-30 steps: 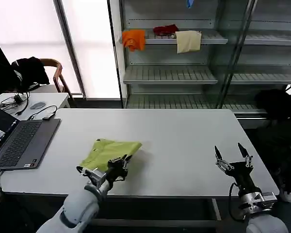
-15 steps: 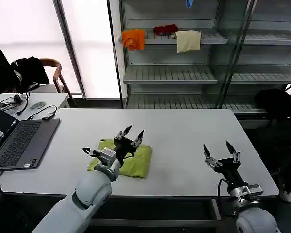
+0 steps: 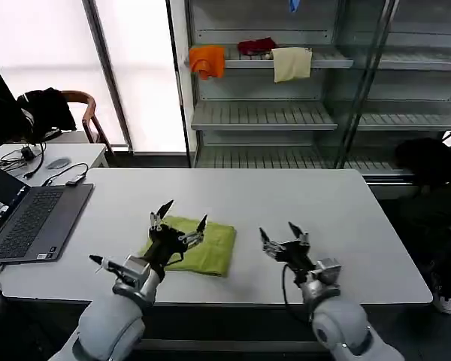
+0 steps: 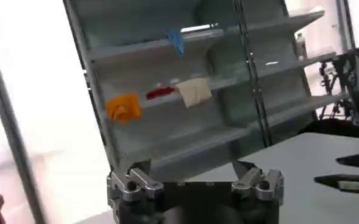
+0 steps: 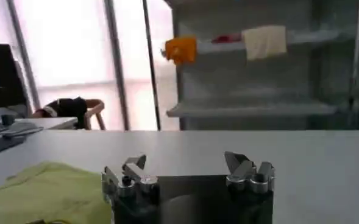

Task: Fold and organize the clothes.

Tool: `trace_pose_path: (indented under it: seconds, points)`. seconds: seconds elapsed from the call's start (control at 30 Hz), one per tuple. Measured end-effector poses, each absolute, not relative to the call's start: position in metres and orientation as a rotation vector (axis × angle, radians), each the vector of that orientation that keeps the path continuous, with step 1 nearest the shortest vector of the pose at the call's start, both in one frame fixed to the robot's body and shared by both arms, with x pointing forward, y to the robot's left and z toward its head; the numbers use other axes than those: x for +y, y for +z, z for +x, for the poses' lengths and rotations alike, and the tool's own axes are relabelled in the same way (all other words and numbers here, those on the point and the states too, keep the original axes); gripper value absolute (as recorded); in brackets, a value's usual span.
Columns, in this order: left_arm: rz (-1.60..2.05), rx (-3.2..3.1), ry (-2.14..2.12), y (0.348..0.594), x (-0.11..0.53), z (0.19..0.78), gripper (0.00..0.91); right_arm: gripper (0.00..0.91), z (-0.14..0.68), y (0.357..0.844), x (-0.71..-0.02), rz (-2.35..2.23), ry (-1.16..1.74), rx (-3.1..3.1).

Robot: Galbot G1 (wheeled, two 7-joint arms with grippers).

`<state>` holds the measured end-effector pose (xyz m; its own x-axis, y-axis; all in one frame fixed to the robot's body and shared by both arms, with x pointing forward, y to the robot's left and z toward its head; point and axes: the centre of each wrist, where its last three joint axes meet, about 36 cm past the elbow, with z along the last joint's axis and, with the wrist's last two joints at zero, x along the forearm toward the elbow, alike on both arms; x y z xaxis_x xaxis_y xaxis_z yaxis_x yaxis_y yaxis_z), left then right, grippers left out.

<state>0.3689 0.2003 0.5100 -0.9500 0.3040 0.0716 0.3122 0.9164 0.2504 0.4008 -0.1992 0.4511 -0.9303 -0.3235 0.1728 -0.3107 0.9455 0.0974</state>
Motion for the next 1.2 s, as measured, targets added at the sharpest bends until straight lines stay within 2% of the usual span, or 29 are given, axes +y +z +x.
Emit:
trace_pose_path:
  seconds: [0.23,0.47,0.5,0.53,0.63,0.77,0.8,0.83,0.87,0.9,0.93,1.2]
  points:
    - [-0.482,-3.012,-0.388,0.502,0.202,0.340,0.907,0.907,0.405,0.450,-0.149,0.580,-0.129,-2.747]
    - [-0.473,-2.977,-0.387,0.493,0.203,0.325,0.907,0.907,0.407,0.442,-0.129,0.608,-0.143,-2.648]
    - [-0.472,-2.975,-0.386,0.493,0.202,0.324,0.907,0.856,0.408,0.442,-0.127,0.610,-0.144,-2.640]
    - [-0.471,-2.972,-0.385,0.493,0.202,0.323,0.907,0.705,0.409,0.441,-0.125,0.611,-0.148,-2.635]
    - [-0.470,-2.963,-0.383,0.492,0.202,0.320,0.907,0.544,0.413,0.439,-0.122,0.608,-0.161,-2.620]
    - [-0.462,-2.946,-0.380,0.489,0.203,0.317,0.907,0.474,0.418,0.435,-0.118,0.602,-0.181,-2.611]
    - [-0.460,-2.942,-0.379,0.488,0.203,0.316,0.907,0.373,0.419,0.434,-0.118,0.600,-0.188,-2.610]
    - [-0.459,-2.939,-0.377,0.488,0.203,0.315,0.907,0.171,0.421,0.433,-0.117,0.598,-0.195,-2.610]
    - [-0.458,-2.937,-0.374,0.487,0.202,0.315,0.907,0.171,0.422,0.432,-0.116,0.595,-0.202,-2.610]
    - [-0.457,-2.935,-0.373,0.487,0.202,0.315,0.907,0.050,0.423,0.431,-0.115,0.595,-0.208,-2.609]
    - [-0.457,-2.933,-0.370,0.487,0.202,0.315,0.907,0.000,0.424,0.430,-0.115,0.594,-0.213,-2.608]
    - [-0.469,-2.924,-0.352,0.487,0.198,0.311,0.907,0.000,0.433,0.425,-0.107,0.591,-0.247,-2.611]
